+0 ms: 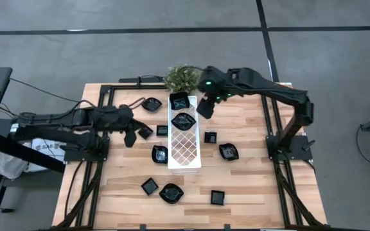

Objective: Pick & Place Mini shaped plates
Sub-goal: Stack the leaf-shaped plate on the other leaf-shaped plate on the shelf

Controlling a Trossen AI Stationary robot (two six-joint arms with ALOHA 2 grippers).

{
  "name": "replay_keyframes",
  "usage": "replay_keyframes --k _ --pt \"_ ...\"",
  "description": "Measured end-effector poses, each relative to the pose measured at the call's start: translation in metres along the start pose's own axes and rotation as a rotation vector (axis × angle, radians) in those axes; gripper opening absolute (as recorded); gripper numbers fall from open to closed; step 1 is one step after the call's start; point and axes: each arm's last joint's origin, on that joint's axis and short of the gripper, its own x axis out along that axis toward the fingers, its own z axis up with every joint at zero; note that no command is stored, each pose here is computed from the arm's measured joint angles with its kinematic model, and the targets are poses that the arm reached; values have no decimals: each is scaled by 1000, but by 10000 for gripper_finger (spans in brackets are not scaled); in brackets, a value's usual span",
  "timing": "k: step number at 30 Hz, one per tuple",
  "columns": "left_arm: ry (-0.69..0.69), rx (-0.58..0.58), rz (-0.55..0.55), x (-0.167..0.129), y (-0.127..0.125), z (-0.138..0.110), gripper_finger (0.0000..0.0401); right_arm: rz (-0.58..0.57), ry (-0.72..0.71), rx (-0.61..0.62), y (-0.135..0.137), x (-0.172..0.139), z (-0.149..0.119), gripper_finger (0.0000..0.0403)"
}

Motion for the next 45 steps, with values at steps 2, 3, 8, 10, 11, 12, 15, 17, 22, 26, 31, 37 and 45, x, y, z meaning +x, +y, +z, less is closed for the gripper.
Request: replay_keyframes --k 2,3,8,10,11,12,15,17,22,26,31,37,45 --pt "22 -75 64 2 17 2 18 -38 -67 -7 1 -21 -4 191" --pt "25 -116 89 3 26 3 22 -48 -95 -10 2 -31 -6 192" --pt "59 -208 195 13 70 8 55 -27 -202 -29 9 -70 -19 195" --pt "99 -204 229 20 86 8 73 -4 -220 -61 13 -79 -23 196" --pt "123 -202 233 25 93 7 82 10 -227 -87 15 -83 -26 196" --pt "144 -198 227 30 99 7 91 24 -230 -120 17 -87 -28 195" --pt "212 -181 198 49 117 4 114 70 -240 -236 26 -95 -34 191" --pt "238 -172 176 60 128 2 126 116 -245 -325 32 -99 -37 188" --pt "244 -120 132 76 145 -1 138 208 -297 -451 43 -114 -45 178" --pt "208 -88 145 81 155 1 135 225 -343 -453 40 -127 -50 173" --pt "209 -122 103 87 167 -3 128 220 -440 -438 35 -127 -54 171" --pt "263 -172 39 102 178 -14 119 166 -522 -384 21 -87 -71 173" --pt "330 -200 -2 120 185 -27 117 121 -625 -313 7 -64 -80 166"
